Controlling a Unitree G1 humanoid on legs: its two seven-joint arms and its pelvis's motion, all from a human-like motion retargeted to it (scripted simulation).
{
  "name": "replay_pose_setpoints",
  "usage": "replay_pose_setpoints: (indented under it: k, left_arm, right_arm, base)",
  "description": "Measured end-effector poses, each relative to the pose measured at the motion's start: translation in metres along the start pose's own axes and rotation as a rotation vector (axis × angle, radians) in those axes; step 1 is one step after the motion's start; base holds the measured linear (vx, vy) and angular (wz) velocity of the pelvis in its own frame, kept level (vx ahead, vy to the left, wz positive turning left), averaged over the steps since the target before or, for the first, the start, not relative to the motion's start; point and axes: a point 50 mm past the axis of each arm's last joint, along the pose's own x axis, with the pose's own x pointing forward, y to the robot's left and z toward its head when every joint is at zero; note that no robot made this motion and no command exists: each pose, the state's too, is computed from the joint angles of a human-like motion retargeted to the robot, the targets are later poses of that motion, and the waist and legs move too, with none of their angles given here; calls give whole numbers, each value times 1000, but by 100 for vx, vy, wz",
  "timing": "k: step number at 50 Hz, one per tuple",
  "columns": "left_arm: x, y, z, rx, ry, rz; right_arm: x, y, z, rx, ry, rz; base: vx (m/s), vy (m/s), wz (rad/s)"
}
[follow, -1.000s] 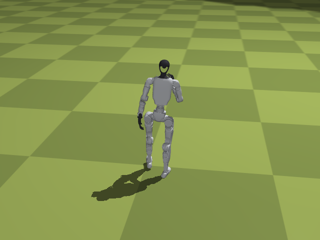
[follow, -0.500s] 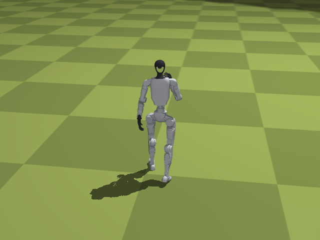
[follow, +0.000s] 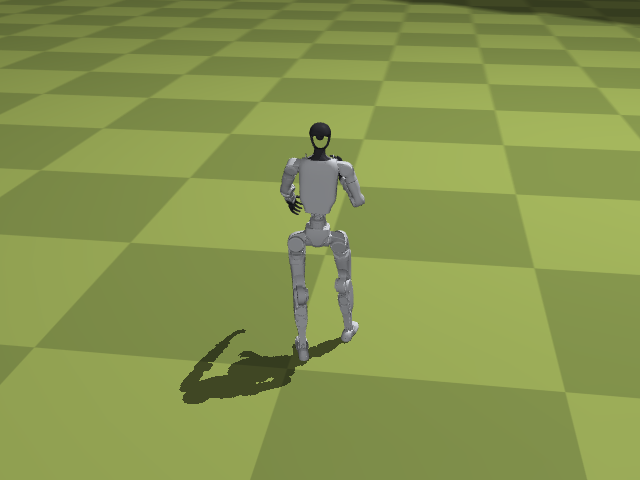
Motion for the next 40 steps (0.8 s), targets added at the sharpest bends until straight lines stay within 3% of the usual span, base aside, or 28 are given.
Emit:
replay_pose_setpoints:
  k: [8, 15, 26, 33, 40]
  left_arm:
    - [1, -25, 9, 122, -46, -99]
    - [-25, -43, -79, 92, 160, -174]
    - [-150, -48, -256, -379, 784, 48]
    - [-216, -51, -300, -297, 1007, 7]
    - [-226, -63, -302, -278, 1000, -79]
  right_arm:
    - [2, 4, -2, -91, 13, 37]
    - [0, 4, -1, -75, -17, 19]
    - [0, -11, 7, -31, -68, -129]
    - [8, -18, 18, -76, -124, -153]
    - [14, -19, 26, -123, -163, -139]
  base:
    - [46, -16, 45]
    - [47, -23, 21]
    - [37, -18, 41]
    - [28, -10, 14]
    - [27, -4, 17]
